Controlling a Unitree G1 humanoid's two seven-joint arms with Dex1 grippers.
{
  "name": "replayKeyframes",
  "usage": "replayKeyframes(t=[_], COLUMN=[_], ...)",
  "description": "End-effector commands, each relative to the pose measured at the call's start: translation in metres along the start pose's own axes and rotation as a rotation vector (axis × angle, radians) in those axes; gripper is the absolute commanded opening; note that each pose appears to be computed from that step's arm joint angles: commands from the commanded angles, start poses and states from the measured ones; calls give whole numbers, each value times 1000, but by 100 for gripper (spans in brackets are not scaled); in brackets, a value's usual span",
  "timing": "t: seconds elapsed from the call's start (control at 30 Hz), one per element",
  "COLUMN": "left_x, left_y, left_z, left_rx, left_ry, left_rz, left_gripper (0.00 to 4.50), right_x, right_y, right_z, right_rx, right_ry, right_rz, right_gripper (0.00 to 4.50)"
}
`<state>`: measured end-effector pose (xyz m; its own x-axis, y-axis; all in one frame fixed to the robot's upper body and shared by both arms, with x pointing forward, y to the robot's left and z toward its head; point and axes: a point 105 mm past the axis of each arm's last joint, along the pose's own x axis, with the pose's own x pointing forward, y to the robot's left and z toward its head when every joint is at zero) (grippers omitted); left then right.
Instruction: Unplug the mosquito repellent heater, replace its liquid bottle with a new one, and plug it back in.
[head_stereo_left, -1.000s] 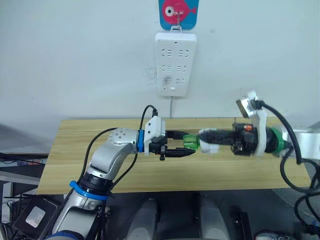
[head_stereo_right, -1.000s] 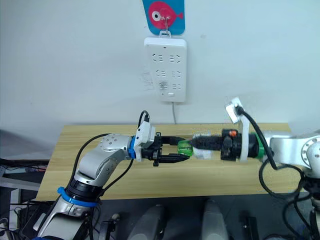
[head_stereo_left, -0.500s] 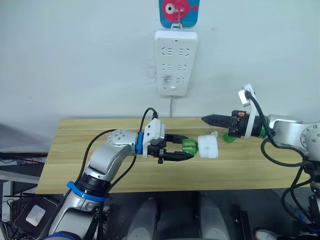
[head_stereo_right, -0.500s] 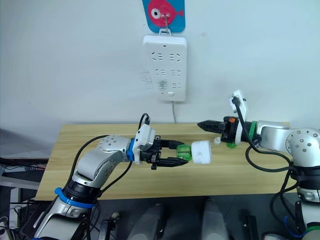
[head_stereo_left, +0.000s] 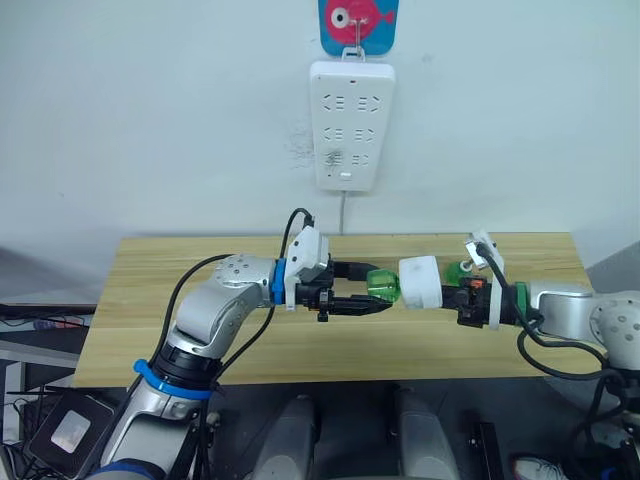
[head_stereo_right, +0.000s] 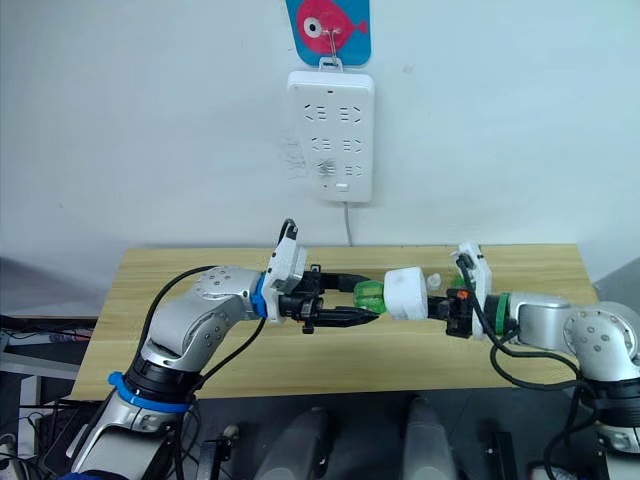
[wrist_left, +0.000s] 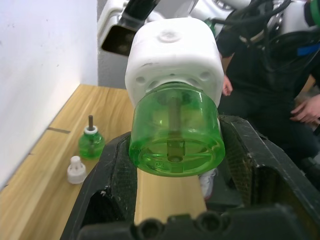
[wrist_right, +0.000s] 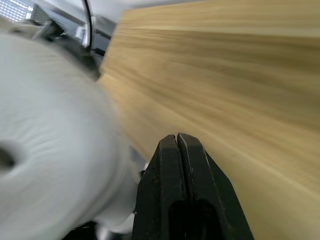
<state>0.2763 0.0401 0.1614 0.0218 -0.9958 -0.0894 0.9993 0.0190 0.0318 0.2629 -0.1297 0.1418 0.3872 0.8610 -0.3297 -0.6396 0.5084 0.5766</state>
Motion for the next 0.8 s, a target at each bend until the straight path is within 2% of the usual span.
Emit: replayKeyframes(t=[0.03,0.17,0.37,0.63,0.8], left_x=[2,2,3,3,-4], left_y=[5,14,12,7,15], left_z=[-6,-10,-16,-12,-17], left_rx=[32,61,60,39,70], left_ry=[25,61,91,66,103], left_rz=[39,69,51,27,52], left_gripper=[233,233,233,233,233], right_x=[-6,-10,-9,-10,-22], right_y=[39,59,73,55,48], right_z=[1,-6,-1,-10,-8], right_rx=[-43,-24,12,-17,-176], right_ry=[18,53,41,74,138], right_rz=[164,255,311,199,142], right_gripper=[3,3,3,3,3])
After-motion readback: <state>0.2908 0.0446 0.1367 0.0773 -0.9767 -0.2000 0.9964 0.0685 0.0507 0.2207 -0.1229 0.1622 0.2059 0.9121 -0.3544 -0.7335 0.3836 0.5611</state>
